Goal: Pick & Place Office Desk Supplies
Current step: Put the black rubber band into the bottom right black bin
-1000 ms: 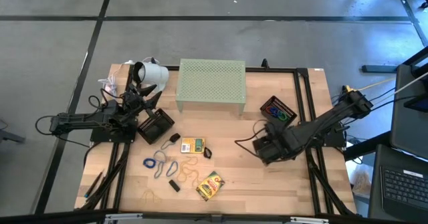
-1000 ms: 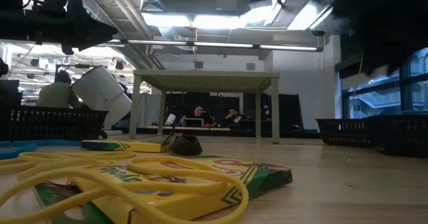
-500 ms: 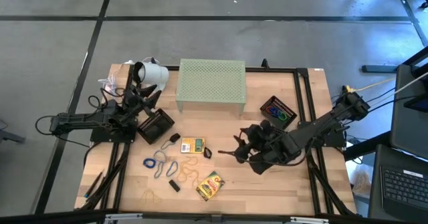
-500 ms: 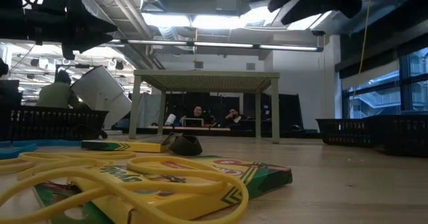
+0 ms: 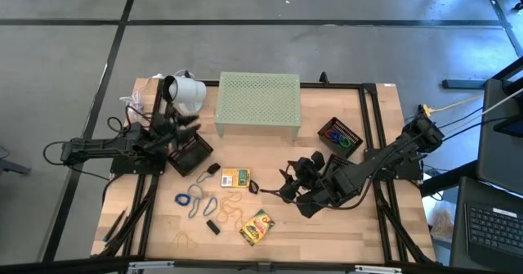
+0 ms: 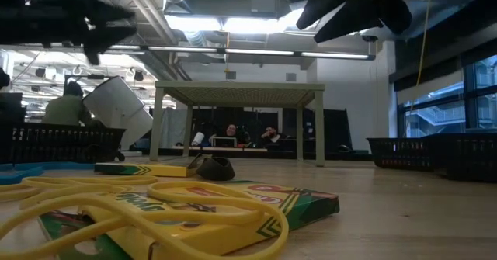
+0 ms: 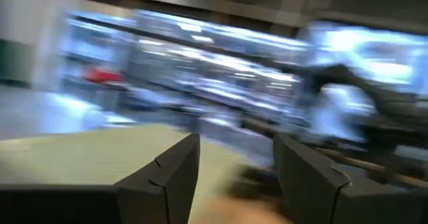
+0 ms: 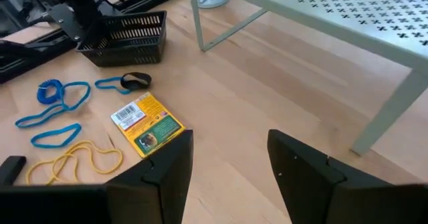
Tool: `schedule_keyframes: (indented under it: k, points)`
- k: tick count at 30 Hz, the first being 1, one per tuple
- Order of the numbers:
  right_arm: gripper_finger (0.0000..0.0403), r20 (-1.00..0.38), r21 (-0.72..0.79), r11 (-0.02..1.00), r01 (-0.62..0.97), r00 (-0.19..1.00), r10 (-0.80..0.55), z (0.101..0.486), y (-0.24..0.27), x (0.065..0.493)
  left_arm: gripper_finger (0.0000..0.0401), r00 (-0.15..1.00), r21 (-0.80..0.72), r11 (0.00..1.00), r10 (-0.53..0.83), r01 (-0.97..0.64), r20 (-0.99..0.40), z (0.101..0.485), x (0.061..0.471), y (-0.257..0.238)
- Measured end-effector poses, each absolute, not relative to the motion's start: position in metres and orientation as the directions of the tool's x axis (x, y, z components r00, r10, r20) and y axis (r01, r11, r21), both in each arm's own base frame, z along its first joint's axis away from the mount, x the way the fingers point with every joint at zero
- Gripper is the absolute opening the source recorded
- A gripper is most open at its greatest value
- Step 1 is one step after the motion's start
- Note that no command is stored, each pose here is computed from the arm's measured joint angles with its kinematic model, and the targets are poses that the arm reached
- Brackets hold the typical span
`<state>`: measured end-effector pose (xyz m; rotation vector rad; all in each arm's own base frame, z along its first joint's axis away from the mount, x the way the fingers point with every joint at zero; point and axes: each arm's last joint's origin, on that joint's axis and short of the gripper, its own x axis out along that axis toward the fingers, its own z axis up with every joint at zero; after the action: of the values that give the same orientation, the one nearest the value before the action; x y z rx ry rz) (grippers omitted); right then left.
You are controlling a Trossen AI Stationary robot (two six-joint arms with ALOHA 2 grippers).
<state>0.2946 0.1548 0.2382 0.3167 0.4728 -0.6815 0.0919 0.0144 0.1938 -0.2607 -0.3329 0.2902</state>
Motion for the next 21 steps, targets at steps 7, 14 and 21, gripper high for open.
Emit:
schedule_keyframes:
  k: [7, 14, 21]
  points:
    - [0.0195, -0.445, 0.108, 0.713, 0.693, 0.675, -0.589, 0.240, 0.153, 0.295, 0.0185, 0.982, -0.385, 0.923, 0.099, -0.030, 0.160, 0.183, 0.103, 0.005]
    - [0.0195, -0.441, 0.106, 0.701, 0.705, 0.665, -0.603, 0.240, 0.149, 0.297, 0.0185, 0.994, -0.333, 0.941, 0.091, -0.068, 0.055, 0.181, 0.117, -0.003]
    - [0.0195, -0.441, 0.078, 0.707, 0.703, 0.660, -0.608, 0.240, 0.146, 0.298, 0.0185, 0.993, -0.302, 0.948, 0.081, -0.103, -0.085, 0.183, 0.135, -0.013]
